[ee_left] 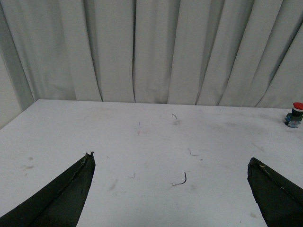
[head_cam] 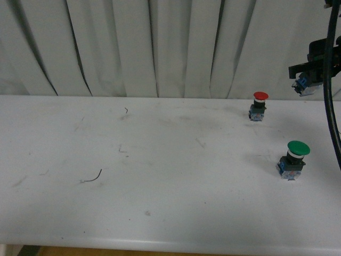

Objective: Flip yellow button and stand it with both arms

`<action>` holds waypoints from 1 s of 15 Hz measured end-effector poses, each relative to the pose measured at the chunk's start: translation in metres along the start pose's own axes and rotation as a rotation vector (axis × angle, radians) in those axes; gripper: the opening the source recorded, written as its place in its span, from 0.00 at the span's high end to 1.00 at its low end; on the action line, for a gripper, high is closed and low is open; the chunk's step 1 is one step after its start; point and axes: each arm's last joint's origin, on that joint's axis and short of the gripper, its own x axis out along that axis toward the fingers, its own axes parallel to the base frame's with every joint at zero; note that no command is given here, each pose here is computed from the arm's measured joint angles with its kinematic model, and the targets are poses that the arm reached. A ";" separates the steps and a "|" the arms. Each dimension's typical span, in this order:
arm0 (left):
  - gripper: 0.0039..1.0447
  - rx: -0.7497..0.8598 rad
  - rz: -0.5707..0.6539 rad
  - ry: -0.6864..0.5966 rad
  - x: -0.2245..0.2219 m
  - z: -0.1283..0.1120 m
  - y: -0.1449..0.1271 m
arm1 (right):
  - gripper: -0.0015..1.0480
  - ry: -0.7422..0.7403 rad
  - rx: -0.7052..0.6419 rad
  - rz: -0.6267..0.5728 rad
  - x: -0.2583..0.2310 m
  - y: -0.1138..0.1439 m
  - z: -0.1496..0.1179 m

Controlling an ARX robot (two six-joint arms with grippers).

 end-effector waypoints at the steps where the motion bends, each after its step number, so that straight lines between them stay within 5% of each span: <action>1: 0.06 0.000 0.000 0.000 0.000 0.000 0.000 | 0.66 0.018 -0.008 -0.006 0.010 0.003 -0.002; 8: 0.06 0.000 0.000 0.000 0.000 0.000 0.000 | 0.66 0.256 0.068 0.000 0.056 0.045 -0.043; 15: 0.06 0.000 0.000 0.000 0.000 0.000 0.000 | 0.66 0.299 0.078 -0.090 0.083 0.045 -0.063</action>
